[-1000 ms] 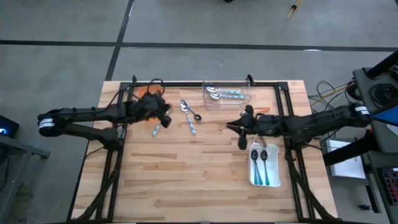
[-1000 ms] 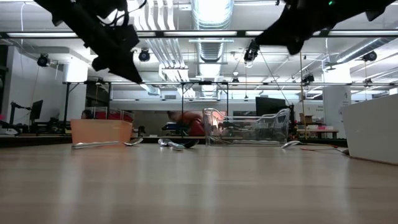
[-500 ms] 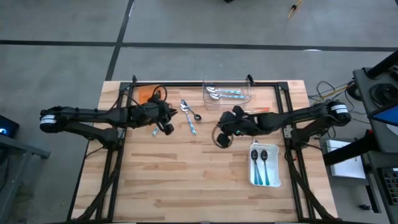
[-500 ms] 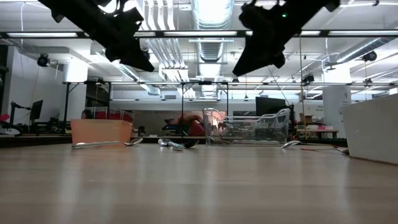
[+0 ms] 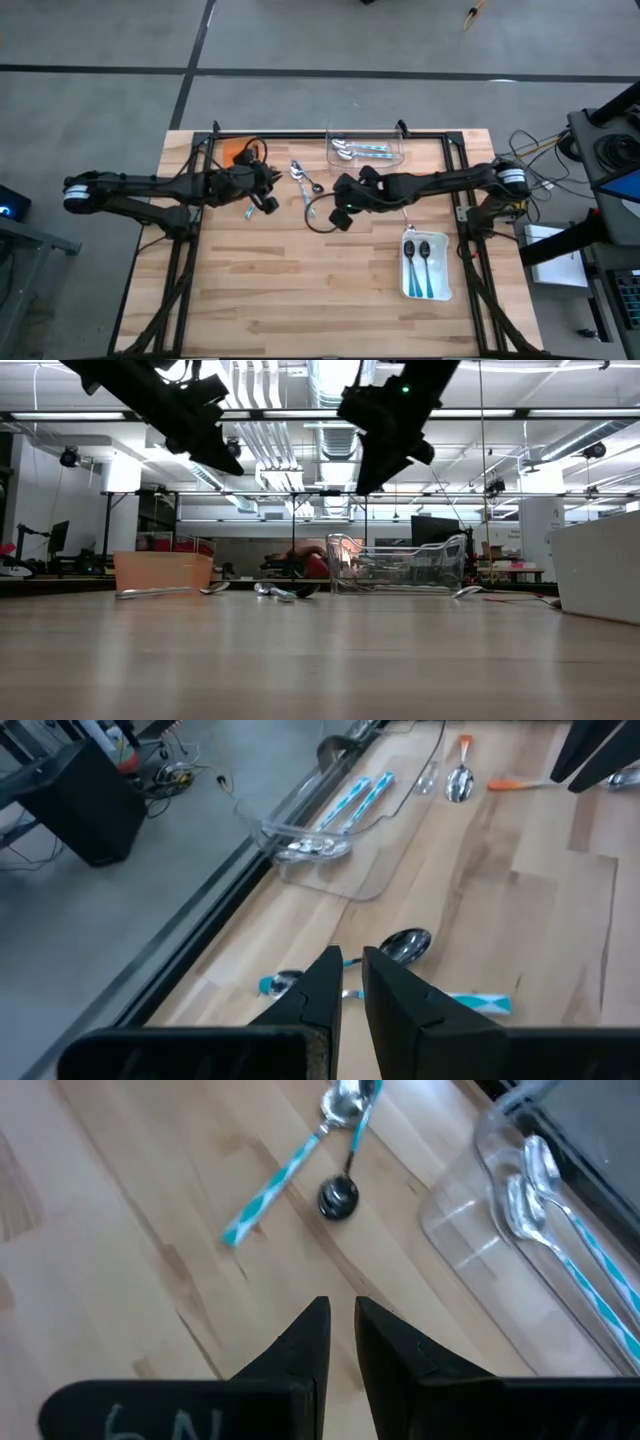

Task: Sort silverware by color (type)
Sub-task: Put the blue patterned spoon into the transparent bin

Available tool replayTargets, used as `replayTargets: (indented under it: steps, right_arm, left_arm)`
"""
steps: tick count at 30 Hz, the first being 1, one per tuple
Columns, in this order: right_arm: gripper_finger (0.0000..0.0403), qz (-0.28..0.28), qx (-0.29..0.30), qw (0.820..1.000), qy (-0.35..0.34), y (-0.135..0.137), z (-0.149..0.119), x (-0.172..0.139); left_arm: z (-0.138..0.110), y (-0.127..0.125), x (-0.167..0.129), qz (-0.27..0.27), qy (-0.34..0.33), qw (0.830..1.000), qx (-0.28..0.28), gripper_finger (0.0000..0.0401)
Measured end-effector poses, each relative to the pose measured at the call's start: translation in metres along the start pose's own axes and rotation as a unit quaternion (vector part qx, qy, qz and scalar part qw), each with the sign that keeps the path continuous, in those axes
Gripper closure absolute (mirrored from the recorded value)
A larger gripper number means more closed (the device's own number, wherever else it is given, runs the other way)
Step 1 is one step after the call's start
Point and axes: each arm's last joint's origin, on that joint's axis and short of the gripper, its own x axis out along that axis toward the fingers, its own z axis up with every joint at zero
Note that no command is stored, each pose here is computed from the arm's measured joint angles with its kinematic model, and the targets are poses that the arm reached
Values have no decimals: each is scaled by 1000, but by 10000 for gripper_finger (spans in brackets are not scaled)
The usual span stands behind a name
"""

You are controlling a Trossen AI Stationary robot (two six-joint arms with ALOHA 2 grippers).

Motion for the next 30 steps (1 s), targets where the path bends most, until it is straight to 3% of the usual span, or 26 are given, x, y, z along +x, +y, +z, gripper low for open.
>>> replayTargets:
  steps: [6,19,30]
  right_arm:
    - [360,-4,8,1000,0,10,22,23]
    - [360,19,31,999,35,13,53,84]
    - [340,4,66,996,66,16,68,137]
  left_arm:
    - [-9,4,-7,0,-5,1000,0,374]
    - [-13,27,-51,3,-109,990,-85,374]
    - [-20,30,-56,4,-119,990,-76,374]
